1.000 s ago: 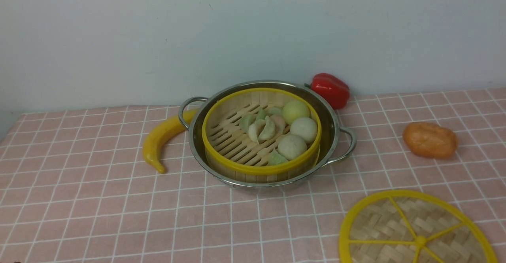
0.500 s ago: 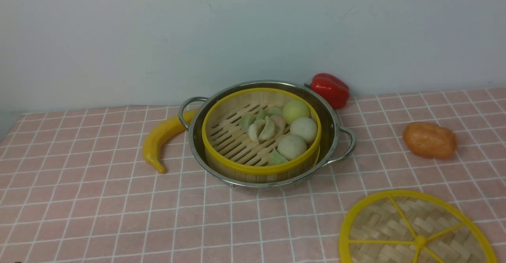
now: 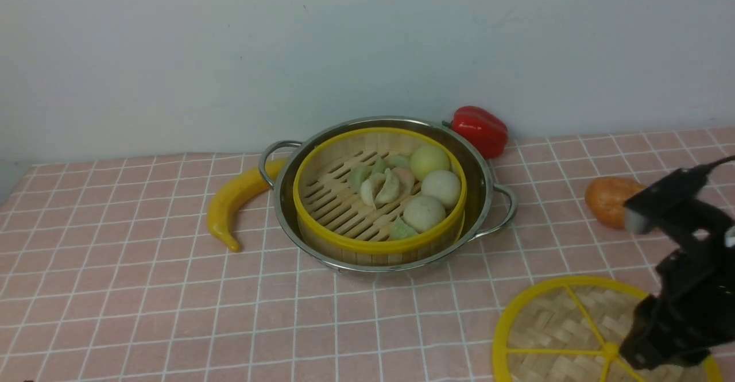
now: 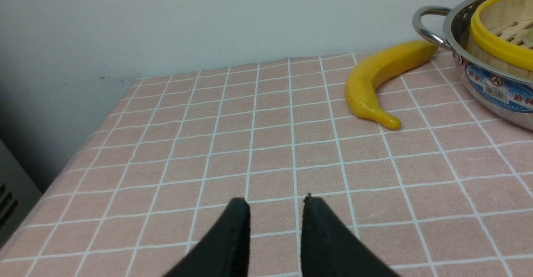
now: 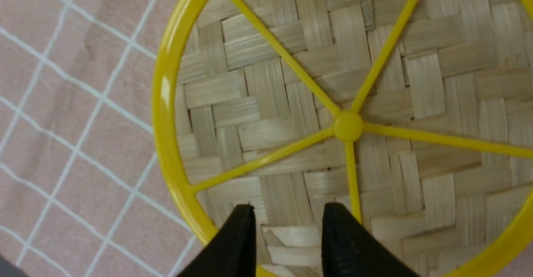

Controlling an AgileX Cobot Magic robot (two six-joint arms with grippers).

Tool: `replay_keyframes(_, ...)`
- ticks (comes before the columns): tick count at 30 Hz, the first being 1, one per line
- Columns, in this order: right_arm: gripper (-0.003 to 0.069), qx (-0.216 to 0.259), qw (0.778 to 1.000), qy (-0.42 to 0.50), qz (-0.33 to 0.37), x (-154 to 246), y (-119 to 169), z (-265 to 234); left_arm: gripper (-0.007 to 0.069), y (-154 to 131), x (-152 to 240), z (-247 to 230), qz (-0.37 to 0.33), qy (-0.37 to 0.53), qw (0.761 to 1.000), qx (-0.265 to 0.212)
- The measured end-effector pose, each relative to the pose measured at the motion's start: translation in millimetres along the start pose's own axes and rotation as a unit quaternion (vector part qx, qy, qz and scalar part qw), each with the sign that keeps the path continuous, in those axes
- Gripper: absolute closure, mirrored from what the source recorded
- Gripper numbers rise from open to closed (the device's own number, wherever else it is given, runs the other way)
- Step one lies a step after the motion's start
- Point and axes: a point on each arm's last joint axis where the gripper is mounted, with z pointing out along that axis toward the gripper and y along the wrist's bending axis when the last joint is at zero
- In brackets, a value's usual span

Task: Place the steamer in the pot on the pink tablecloth, and put the lid on the steamer.
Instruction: 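Move the gripper down to the bamboo steamer lid and grasp its center knob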

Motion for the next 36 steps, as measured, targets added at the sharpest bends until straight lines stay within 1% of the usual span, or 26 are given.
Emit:
replay_keyframes(4, 0.0416, 0.027, 0.999, 0.016, -0.006, -29.4, 4.6, 11.0, 0.0444, 0.0, 0.0, 0.0, 0.0, 0.0, 1.0, 0.0)
replay_keyframes(7, 0.0416, 0.036, 0.999, 0.022, 0.002, -39.1, 4.1, 13.1, 0.0435, 0.0, 0.0, 0.0, 0.0, 0.0, 1.0, 0.0)
replay_keyframes(9, 0.0416, 0.044, 0.998, 0.037, 0.02, -43.9, 1.4, 17.1, 0.0434, 0.0, 0.0, 0.0, 0.0, 0.0, 1.0, 0.0)
replay_keyframes(16, 0.0416, 0.057, 0.992, 0.104, 0.04, -40.2, -5.8, 38.2, 0.0423, 0.0, 0.0, 0.0, 0.0, 0.0, 1.0, 0.0)
replay_keyframes(21, 0.0416, 0.059, 0.993, 0.098, 0.041, -43.4, -7.7, 45.0, 0.0414, 0.0, 0.0, 0.0, 0.0, 0.0, 1.0, 0.0)
replay_keyframes(31, 0.0418, 0.056, 0.988, 0.134, 0.049, -43.7, -12.0, 68.2, 0.0403, 0.0, 0.0, 0.0, 0.0, 0.0, 1.0, 0.0)
replay_keyframes(34, 0.0441, 0.057, 0.987, 0.138, 0.058, -43.2, -12.0, 68.5, 0.0399, 0.0, 0.0, 0.0, 0.0, 0.0, 1.0, 0.0)
replay_keyframes(36, 0.051, 0.058, 0.986, 0.143, 0.067, -42.2, -12.0, 68.2, 0.0393, 0.0, 0.0, 0.0, 0.0, 0.0, 1.0, 0.0)
